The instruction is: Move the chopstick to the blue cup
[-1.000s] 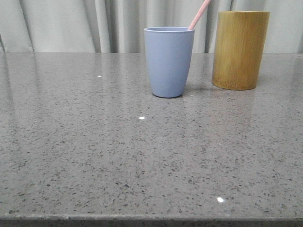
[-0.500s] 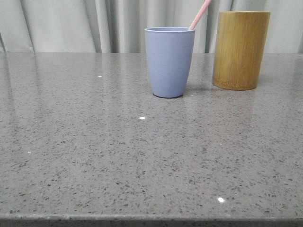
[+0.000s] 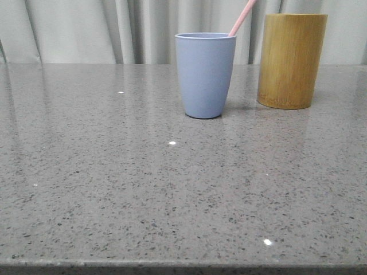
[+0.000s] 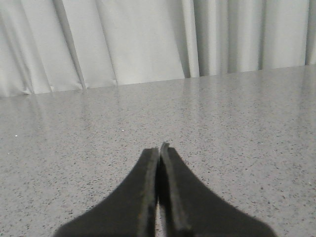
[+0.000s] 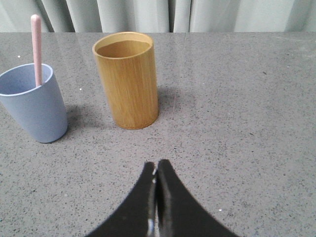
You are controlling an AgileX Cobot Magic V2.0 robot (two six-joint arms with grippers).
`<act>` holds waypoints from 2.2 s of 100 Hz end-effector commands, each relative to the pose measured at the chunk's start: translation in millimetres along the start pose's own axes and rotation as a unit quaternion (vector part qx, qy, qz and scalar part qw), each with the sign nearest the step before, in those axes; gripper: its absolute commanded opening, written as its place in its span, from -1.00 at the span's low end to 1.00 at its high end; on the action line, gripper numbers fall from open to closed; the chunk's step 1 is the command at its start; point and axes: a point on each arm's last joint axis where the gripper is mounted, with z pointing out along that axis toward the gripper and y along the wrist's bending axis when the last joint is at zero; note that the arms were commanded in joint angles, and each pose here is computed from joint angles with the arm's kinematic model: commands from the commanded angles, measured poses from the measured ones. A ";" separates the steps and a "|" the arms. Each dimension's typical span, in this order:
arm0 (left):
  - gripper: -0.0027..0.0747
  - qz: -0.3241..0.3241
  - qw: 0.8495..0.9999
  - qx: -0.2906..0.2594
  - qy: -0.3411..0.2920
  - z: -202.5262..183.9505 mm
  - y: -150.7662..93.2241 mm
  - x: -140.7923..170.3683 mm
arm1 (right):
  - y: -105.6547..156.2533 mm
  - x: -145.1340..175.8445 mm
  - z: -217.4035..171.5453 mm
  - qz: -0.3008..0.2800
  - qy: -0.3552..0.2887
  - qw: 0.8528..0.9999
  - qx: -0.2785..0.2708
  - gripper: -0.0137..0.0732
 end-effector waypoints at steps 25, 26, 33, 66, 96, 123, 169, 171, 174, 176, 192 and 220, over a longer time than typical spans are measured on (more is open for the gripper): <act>-0.98 -0.003 0.999 -0.007 -0.049 -2.9 0.8 -5.6 | 2.8 -14.4 -3.6 -0.012 -0.048 0.999 -0.011 -0.84; -0.98 -0.003 0.999 -0.007 -0.049 -2.9 0.8 -5.6 | 2.8 -14.4 -3.6 -0.012 -0.048 0.999 -0.011 -0.84; -0.98 -0.003 0.999 -0.007 -0.050 -2.9 0.8 -5.7 | 2.8 -14.4 -3.6 -0.012 -0.048 0.999 -0.011 -0.84; -0.98 -0.003 0.999 -0.007 -0.050 -2.9 0.8 -5.7 | 2.8 -14.4 -3.6 -0.012 -0.048 0.999 -0.011 -0.84; -0.98 -0.003 0.999 -0.007 -0.050 -2.9 0.8 -5.7 | 2.8 -14.4 -3.6 -0.012 -0.048 0.999 -0.011 -0.84; -0.98 -0.003 0.999 -0.007 -0.050 -2.9 0.8 -5.7 | 1.2 -3.2 -10.0 -0.055 -0.097 0.993 -0.026 -0.84; -0.98 -0.003 0.999 -0.007 -0.050 -2.9 0.8 -5.7 | -11.6 66.5 -6.7 -0.102 -0.200 0.975 -0.001 -0.84; -0.98 -0.003 0.999 -0.007 -0.050 -2.9 0.8 -5.7 | -12.4 69.1 -6.1 -0.101 -0.198 0.975 0.003 -0.84; -0.98 -0.003 0.999 -0.007 -0.050 -2.9 0.8 -5.7 | -13.8 72.3 -5.4 -0.098 -0.197 0.975 0.011 -0.84; -0.98 -0.003 0.999 -0.007 -0.050 -2.9 0.8 -5.7 | -14.8 74.8 -4.9 -0.097 -0.197 0.975 0.016 -0.84; -0.98 -0.003 0.999 -0.007 -0.050 -2.9 0.8 -5.7 | -19.7 94.9 -0.4 -0.096 -0.193 0.976 0.032 -0.84; -0.98 -0.003 0.999 -0.007 -0.050 -2.9 0.8 -5.7 | -24.4 121.9 9.6 -0.094 -0.207 0.973 0.031 -0.84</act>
